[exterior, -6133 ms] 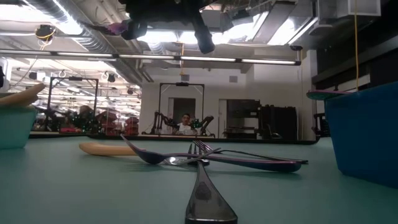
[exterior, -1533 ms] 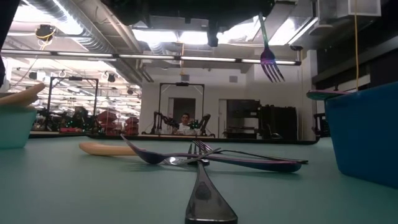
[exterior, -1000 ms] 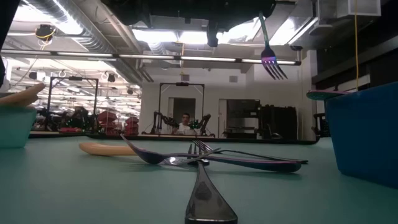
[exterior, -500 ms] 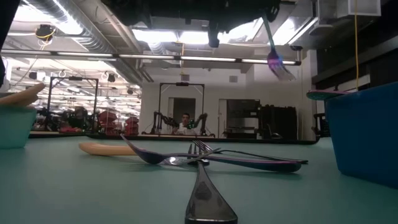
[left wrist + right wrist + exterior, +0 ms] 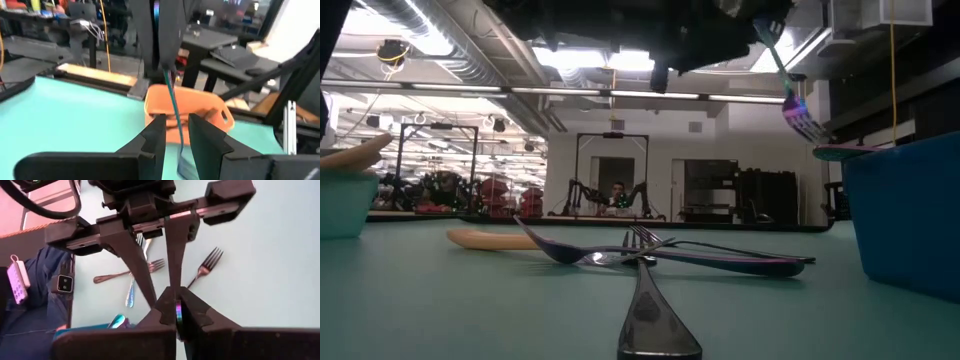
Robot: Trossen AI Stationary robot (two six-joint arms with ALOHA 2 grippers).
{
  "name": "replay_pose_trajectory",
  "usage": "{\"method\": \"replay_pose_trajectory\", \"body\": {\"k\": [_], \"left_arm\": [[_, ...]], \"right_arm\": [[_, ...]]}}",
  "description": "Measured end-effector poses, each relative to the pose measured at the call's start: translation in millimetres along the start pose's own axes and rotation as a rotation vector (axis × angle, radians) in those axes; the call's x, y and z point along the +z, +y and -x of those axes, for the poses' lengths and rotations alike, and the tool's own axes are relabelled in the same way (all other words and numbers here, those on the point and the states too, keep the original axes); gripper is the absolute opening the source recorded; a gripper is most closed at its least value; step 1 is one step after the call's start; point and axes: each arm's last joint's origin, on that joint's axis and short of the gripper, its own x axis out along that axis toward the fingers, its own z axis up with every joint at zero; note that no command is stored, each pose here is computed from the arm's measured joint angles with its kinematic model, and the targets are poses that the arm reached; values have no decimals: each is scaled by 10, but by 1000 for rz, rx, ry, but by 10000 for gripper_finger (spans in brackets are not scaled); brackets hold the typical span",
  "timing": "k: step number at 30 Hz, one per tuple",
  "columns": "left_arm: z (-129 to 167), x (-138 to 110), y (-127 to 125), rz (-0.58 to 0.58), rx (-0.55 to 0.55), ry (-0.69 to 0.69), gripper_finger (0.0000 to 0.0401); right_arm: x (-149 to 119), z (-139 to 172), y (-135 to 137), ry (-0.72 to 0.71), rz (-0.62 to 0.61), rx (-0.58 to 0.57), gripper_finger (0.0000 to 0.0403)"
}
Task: Sort silverware by color (type)
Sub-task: Put the blue fork into the blue bin
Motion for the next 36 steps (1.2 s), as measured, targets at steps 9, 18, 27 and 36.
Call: {"method": "replay_pose_trajectory", "body": {"k": [9,18,27,36], "left_arm": [[8,-122,20,-24,-3,129,77],[8,-122,22,-24,-2,129,77],[8,-123,22,-24,-2,131,77],[10,-135,24,-27,0,142,76]], "right_arm": [[-69,-40,193,68,-53,122,0],[-234,-182,675,144,-45,157,0],[-455,-528,1105,273,-80,135,0],[-579,-865,1266,353,-143,78,0]]}}
